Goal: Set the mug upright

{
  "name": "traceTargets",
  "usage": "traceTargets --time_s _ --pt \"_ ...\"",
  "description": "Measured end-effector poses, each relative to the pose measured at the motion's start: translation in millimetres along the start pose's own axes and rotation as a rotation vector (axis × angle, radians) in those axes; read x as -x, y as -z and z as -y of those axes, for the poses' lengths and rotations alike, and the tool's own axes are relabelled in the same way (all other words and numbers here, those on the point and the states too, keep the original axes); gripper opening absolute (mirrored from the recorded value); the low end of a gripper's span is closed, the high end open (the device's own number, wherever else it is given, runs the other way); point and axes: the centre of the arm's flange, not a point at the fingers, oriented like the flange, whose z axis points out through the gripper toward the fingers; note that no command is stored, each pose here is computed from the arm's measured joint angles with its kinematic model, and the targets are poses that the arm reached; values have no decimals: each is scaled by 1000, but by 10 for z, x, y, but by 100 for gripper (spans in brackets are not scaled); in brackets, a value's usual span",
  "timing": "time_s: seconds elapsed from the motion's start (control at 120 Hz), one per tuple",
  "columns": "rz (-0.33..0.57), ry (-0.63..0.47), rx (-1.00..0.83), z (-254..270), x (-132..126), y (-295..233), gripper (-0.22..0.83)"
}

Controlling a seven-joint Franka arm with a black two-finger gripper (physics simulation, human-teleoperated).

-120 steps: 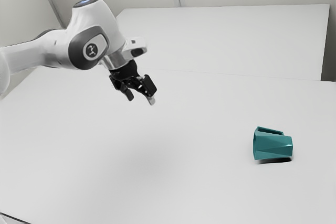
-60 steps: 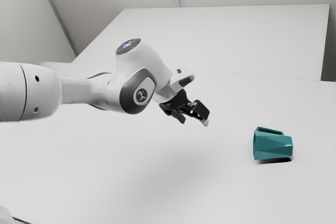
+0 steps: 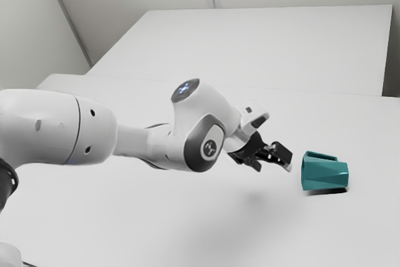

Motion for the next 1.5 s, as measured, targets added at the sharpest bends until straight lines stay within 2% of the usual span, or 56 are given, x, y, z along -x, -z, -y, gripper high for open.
traceTargets --time_s 0.275,0.625,0.85,1.092,1.5 --pt "-49 -2 -29 -24 -151 -323 60" --pt "-62 -15 -1 -300 -45 -500 59" --pt "-79 -16 5 -383 -112 -584 58" --pt "-82 -32 9 -512 -84 -699 50" --pt "-101 -52 22 -654 -117 -716 31"
